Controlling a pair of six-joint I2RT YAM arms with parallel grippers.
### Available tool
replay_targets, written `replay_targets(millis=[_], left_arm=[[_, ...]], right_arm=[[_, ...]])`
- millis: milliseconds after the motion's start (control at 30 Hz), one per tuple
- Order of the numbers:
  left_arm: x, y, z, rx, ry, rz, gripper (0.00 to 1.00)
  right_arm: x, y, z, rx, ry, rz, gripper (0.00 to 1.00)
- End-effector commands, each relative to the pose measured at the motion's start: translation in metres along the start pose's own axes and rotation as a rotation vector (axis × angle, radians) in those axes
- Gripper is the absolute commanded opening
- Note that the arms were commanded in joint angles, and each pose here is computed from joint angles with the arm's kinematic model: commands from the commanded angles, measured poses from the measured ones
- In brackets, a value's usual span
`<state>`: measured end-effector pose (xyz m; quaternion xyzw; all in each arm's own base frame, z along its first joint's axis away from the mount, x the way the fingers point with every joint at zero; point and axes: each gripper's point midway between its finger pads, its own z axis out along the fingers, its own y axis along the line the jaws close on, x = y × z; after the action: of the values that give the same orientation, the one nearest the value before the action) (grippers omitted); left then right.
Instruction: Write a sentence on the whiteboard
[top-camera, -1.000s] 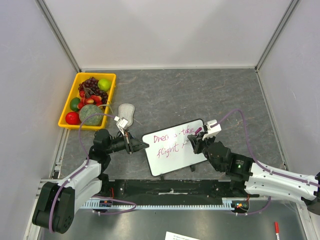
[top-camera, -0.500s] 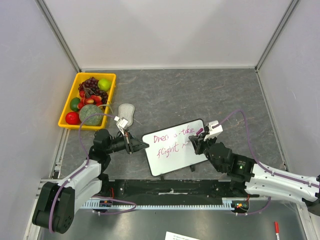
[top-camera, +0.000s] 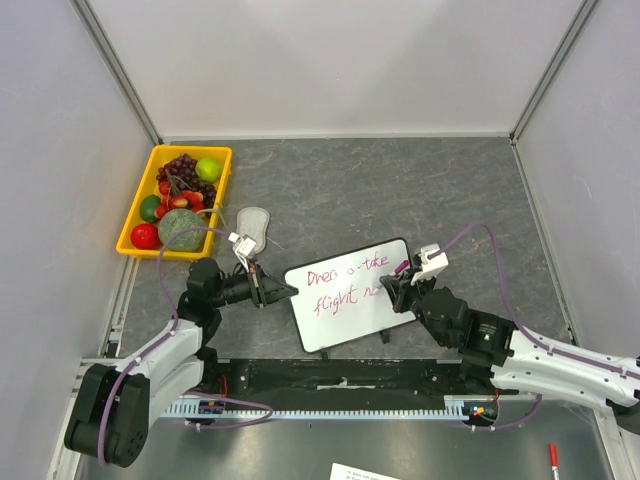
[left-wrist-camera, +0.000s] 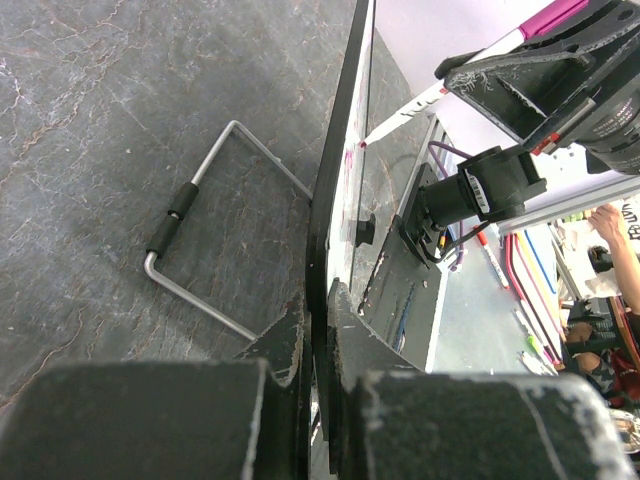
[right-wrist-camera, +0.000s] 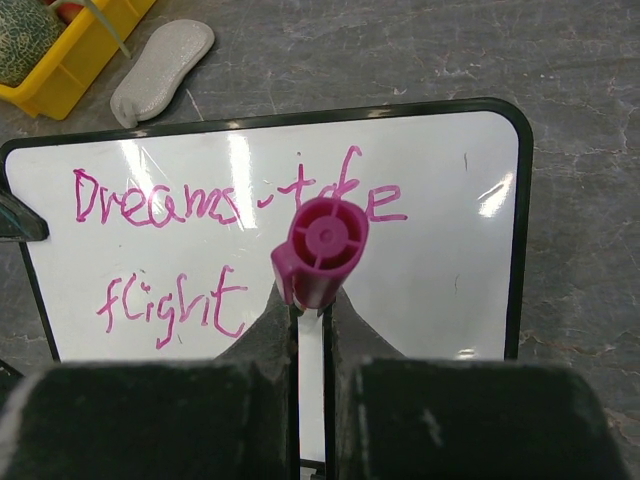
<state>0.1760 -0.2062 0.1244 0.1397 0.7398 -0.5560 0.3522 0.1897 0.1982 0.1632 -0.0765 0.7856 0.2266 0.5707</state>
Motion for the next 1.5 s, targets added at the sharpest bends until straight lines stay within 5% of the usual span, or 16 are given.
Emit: replay_targets(millis=[0, 1467], left_arm=[[-0.004, 0.003, 0.001, -0.001, -0.016, 0.095, 0.02], [-0.005, 0.003, 0.001, -0.002, -0.018, 0.096, 0.02]], right_arm=[[-0.028, 0.005, -0.005, -0.003, -0.040, -0.001, 0.00], [0.004, -0.024, -0.001, 0.103, 0.008, -0.048, 0.00]])
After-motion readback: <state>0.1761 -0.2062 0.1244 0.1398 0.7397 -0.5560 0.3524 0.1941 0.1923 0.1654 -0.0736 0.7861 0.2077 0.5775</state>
